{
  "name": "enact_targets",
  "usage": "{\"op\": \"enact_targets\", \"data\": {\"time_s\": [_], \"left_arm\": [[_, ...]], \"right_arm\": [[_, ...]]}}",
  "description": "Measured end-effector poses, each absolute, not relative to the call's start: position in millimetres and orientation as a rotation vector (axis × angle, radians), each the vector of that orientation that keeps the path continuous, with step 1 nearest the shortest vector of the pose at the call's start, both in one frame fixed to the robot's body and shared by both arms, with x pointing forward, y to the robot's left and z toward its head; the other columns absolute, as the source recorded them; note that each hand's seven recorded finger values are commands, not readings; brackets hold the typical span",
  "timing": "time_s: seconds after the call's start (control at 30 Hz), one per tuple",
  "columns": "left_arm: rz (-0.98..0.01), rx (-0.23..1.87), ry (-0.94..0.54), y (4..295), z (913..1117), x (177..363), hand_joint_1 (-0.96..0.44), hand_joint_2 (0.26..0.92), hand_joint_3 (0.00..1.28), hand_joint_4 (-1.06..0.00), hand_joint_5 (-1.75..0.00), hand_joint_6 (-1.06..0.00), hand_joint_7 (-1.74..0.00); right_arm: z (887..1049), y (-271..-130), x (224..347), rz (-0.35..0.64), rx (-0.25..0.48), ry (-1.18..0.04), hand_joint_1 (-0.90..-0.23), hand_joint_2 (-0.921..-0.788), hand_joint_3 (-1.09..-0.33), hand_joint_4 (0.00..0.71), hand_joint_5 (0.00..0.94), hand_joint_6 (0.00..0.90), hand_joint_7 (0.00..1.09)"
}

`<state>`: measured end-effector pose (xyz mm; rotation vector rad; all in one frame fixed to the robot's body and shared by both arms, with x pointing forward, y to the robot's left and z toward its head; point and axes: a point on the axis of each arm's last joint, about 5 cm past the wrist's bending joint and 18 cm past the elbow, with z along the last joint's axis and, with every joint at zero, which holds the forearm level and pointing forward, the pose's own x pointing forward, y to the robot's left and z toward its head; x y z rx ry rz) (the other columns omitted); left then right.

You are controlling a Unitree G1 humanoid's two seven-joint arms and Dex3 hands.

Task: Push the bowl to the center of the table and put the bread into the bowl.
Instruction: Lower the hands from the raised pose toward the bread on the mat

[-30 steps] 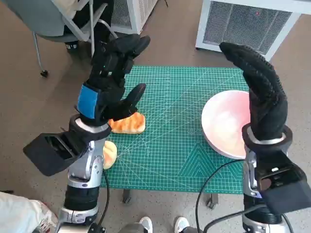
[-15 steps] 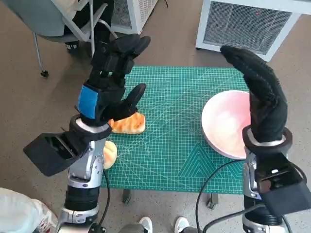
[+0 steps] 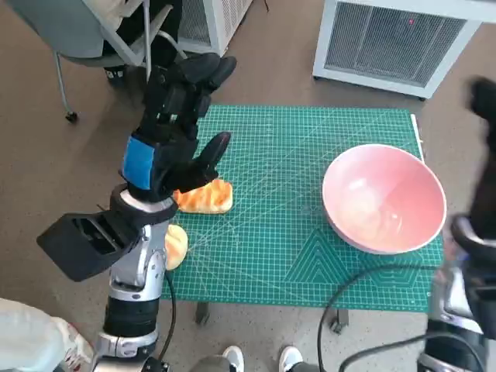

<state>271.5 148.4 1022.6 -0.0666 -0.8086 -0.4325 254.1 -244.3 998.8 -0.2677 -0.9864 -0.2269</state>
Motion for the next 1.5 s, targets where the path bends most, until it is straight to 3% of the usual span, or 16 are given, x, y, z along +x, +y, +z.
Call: {"op": "enact_targets", "data": {"time_s": [0.2,0.43,0.63,0.9,1.13,1.5], "left_arm": [[-0.430,-0.069,-0.807,148.4,1022.2,271.3,-0.40,0.858,0.54,0.00,-0.57,0.00,-0.89],[-0.423,-0.070,-0.808,149.4,1022.2,271.4,-0.40,0.858,0.54,0.00,-0.56,0.00,-0.88],[-0.417,-0.072,-0.808,149.7,1022.3,271.4,-0.39,0.857,0.54,0.00,-0.57,0.00,-0.88],[-0.415,-0.070,-0.808,150.1,1022.3,271.4,-0.39,0.856,0.54,0.00,-0.57,0.00,-0.89],[-0.406,-0.066,-0.809,152.8,1022.7,271.4,-0.40,0.856,0.54,0.00,-0.57,0.00,-0.89],[-0.398,-0.055,-0.811,157.1,1023.5,270.9,-0.39,0.852,0.55,0.00,-0.58,0.00,-0.89]], "right_arm": [[976.1,-268.9,253.3,-0.379,-0.283,-0.878,-0.526,-0.921,-0.761,0.320,0.006,0.010,0.62],[947.6,-294.2,250.7,-0.490,-0.282,-0.702,-0.498,-0.921,-0.780,0.332,0.003,0.077,0.50],[923.3,-303.8,251.1,-0.561,-0.202,-0.526,-0.495,-0.921,-0.786,0.298,0.000,0.128,0.40],[898.9,-300.7,254.9,-0.575,-0.112,-0.299,-0.506,-0.921,-0.756,0.295,0.001,0.160,0.28],[889.0,-292.4,259.7,-0.564,-0.043,-0.184,-0.486,-0.921,-0.752,0.267,0.001,0.162,0.27],[877.7,-265.3,272.3,-0.486,0.050,-0.036,-0.469,-0.921,-0.766,0.325,0.026,0.178,0.30]]}}
